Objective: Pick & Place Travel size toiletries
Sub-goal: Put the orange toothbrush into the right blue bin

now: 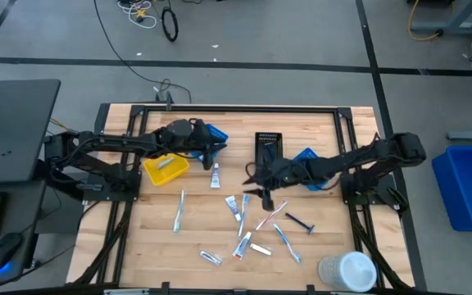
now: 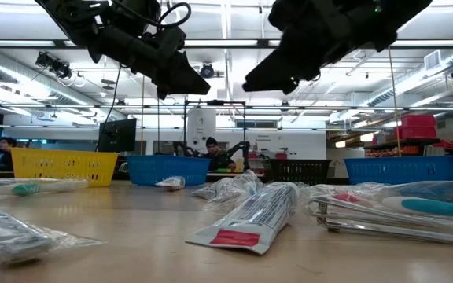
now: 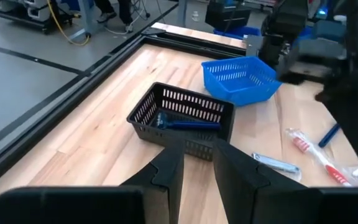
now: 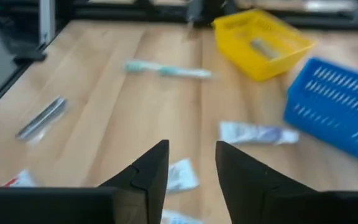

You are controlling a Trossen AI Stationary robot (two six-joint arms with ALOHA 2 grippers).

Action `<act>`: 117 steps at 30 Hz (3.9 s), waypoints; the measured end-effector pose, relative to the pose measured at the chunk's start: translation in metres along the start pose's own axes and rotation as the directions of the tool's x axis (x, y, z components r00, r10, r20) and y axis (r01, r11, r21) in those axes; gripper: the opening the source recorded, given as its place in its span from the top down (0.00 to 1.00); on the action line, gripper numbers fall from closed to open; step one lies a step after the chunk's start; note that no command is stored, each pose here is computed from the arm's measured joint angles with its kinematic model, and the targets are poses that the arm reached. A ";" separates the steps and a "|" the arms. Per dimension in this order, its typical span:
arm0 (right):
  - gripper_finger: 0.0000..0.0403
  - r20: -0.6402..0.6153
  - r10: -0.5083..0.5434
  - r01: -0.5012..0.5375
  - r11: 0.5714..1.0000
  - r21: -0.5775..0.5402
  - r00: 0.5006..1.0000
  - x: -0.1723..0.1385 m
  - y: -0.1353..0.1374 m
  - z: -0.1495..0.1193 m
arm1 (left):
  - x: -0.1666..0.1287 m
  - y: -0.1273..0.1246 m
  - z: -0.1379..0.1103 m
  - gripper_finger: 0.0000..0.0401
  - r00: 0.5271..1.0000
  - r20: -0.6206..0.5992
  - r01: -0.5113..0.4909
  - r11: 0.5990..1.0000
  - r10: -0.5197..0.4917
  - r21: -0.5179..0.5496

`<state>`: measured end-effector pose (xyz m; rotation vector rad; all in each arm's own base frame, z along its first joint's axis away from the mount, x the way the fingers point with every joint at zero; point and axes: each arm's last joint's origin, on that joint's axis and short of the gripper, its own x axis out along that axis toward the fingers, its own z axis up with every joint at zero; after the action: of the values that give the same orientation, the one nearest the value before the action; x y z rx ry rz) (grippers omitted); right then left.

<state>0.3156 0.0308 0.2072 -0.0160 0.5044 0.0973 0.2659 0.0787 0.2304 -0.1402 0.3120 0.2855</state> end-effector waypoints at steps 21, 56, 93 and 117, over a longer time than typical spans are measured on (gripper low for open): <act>0.51 -0.116 0.137 -0.118 0.981 0.156 0.984 -0.010 0.080 -0.016 | -0.001 -0.021 0.002 0.77 0.996 0.040 0.075 0.994 -0.079 0.084; 0.47 -0.554 -0.251 0.317 0.948 0.026 0.794 -0.023 0.034 -0.059 | -0.001 -0.030 0.001 0.77 0.999 0.051 -0.009 1.000 0.010 -0.022; 0.79 -0.538 -0.037 -0.022 0.995 -0.102 0.842 -0.027 0.047 -0.118 | -0.001 -0.030 0.000 0.77 0.999 0.042 -0.008 0.998 0.010 -0.060; 0.79 -0.813 -0.281 0.535 0.844 0.044 0.510 -0.136 0.034 -0.013 | -0.001 -0.030 -0.002 0.77 1.000 0.014 -0.012 0.995 0.014 -0.097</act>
<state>0.1874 0.0522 0.2625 0.1201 1.4050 -0.5040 0.2731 0.0493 0.2313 -0.2320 0.2842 0.3148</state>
